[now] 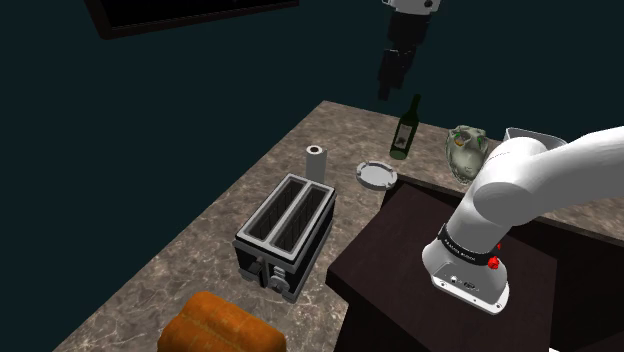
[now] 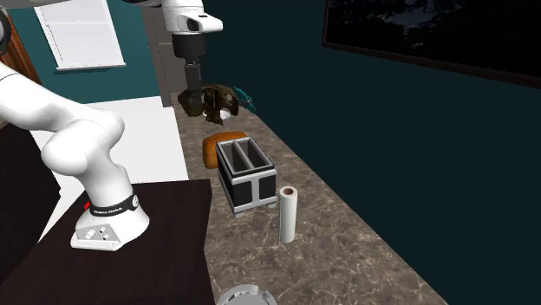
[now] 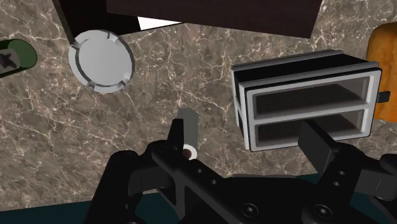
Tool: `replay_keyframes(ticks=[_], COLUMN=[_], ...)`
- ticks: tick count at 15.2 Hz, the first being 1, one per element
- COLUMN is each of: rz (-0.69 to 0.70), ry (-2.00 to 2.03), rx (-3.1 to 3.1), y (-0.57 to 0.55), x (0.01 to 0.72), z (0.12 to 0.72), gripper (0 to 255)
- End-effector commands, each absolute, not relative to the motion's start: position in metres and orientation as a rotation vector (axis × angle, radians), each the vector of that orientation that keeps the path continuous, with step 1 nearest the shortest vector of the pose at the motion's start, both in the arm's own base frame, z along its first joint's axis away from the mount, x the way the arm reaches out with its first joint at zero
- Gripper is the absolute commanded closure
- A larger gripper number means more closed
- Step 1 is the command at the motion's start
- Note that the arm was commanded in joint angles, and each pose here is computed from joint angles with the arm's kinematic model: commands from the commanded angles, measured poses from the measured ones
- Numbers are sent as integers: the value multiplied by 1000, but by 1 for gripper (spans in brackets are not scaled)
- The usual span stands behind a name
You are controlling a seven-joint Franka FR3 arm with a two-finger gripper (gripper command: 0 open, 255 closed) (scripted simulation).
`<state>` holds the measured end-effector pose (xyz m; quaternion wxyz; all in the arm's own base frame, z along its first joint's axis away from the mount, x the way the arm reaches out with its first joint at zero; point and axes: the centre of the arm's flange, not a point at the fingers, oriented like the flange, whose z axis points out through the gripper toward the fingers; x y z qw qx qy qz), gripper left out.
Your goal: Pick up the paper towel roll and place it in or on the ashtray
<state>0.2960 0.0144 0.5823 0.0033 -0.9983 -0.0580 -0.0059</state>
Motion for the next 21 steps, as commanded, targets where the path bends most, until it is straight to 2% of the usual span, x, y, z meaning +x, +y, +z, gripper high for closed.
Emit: replay_keyframes(ticks=[1,21], rz=[-19,-44], ry=[-182,-222], rx=[-3130,-3164], y=[14,-4], x=[296,470], z=[582,388], gripper=[0,0])
